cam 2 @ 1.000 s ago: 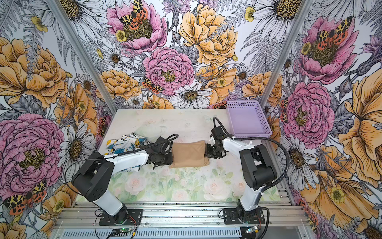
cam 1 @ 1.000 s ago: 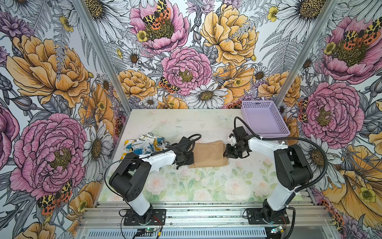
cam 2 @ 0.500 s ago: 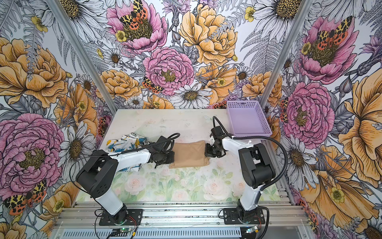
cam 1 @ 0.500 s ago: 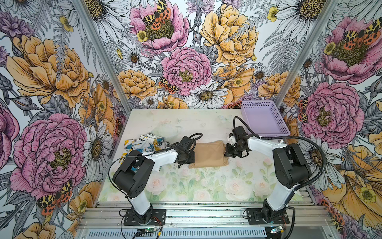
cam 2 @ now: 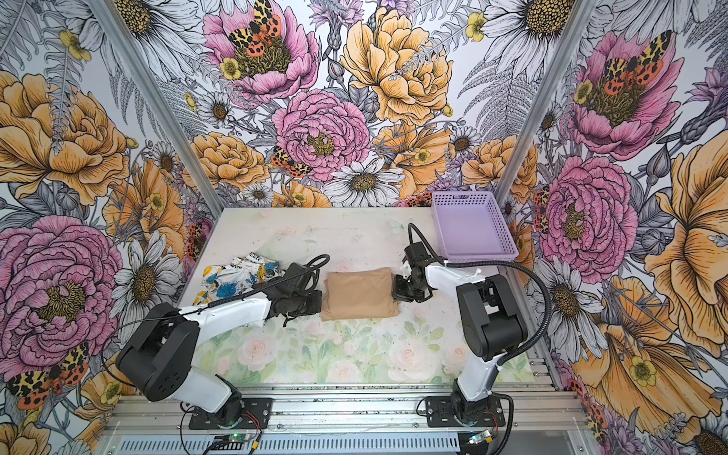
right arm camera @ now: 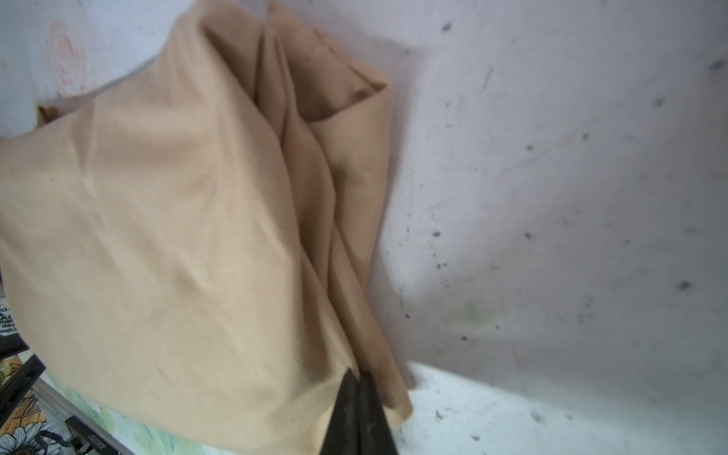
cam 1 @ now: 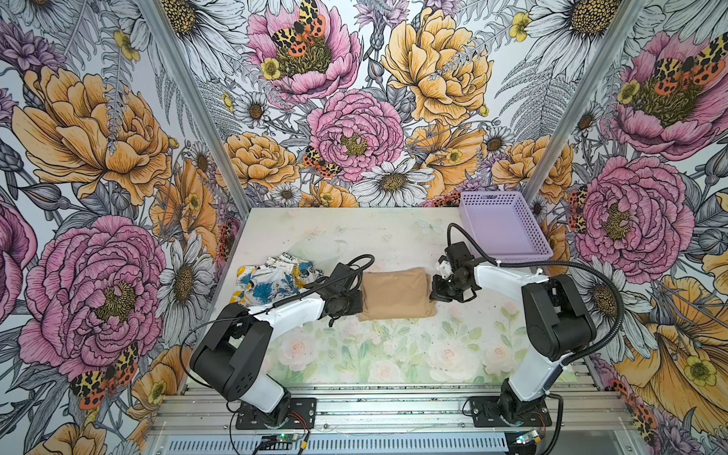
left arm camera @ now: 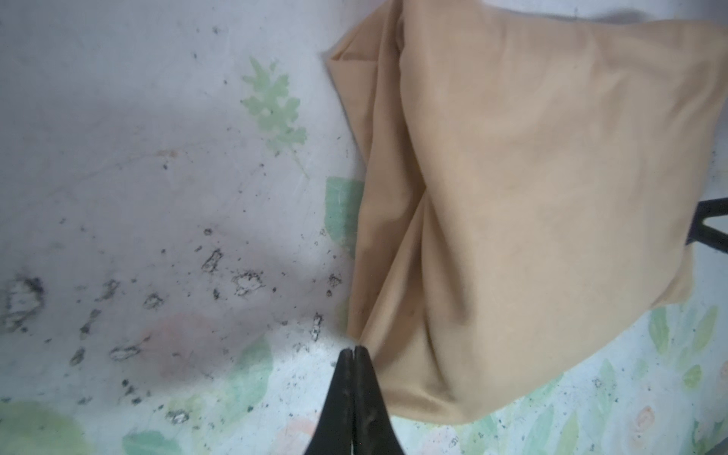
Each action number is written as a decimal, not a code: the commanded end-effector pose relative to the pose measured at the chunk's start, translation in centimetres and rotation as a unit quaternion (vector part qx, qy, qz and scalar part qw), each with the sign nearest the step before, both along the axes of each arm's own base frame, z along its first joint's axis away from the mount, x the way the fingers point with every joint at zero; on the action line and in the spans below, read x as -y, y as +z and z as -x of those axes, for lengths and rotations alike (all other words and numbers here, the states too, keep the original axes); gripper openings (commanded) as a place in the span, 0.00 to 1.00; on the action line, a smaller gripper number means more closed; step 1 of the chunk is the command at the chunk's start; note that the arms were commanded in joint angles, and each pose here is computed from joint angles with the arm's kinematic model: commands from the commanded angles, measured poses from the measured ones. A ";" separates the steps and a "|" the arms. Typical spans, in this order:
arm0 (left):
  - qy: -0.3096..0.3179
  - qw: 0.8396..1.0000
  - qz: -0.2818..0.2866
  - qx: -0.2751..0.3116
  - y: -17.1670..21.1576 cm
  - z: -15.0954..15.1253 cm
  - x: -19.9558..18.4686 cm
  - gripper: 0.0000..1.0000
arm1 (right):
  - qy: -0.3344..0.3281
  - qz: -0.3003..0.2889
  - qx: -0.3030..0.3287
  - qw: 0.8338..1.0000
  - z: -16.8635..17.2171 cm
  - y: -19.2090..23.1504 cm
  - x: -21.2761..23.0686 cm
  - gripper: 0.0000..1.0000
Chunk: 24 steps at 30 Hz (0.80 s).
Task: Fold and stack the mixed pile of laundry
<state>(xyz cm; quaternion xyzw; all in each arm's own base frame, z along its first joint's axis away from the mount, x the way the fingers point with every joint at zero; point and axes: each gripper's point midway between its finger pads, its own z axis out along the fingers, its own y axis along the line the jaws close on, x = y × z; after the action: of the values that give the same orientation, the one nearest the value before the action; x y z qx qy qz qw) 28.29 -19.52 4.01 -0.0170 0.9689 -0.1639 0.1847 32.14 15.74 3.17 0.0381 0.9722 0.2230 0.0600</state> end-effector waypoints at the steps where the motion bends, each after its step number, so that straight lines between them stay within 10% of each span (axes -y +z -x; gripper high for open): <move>1: 0.028 0.999 -0.016 -0.002 -0.9 0.2 -1.7 0.00 | -0.011 0.010 0.010 1.000 0.0 0.1 0.7 0.00; 14: 0.022 1.000 -0.008 0.007 0.0 -0.6 -1.0 0.00 | -0.018 0.006 0.024 1.000 -0.1 1.4 0.8 0.15; 24: 0.026 0.999 0.006 0.041 3.6 -2.1 -0.7 0.45 | -0.022 0.000 0.052 0.998 -1.0 4.2 0.7 0.35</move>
<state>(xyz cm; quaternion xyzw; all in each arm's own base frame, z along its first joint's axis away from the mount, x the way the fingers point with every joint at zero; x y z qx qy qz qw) 29.14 -19.23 6.38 -0.0313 0.9627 -0.1688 0.2093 32.31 14.97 6.00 0.0485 0.9694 0.2192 0.0993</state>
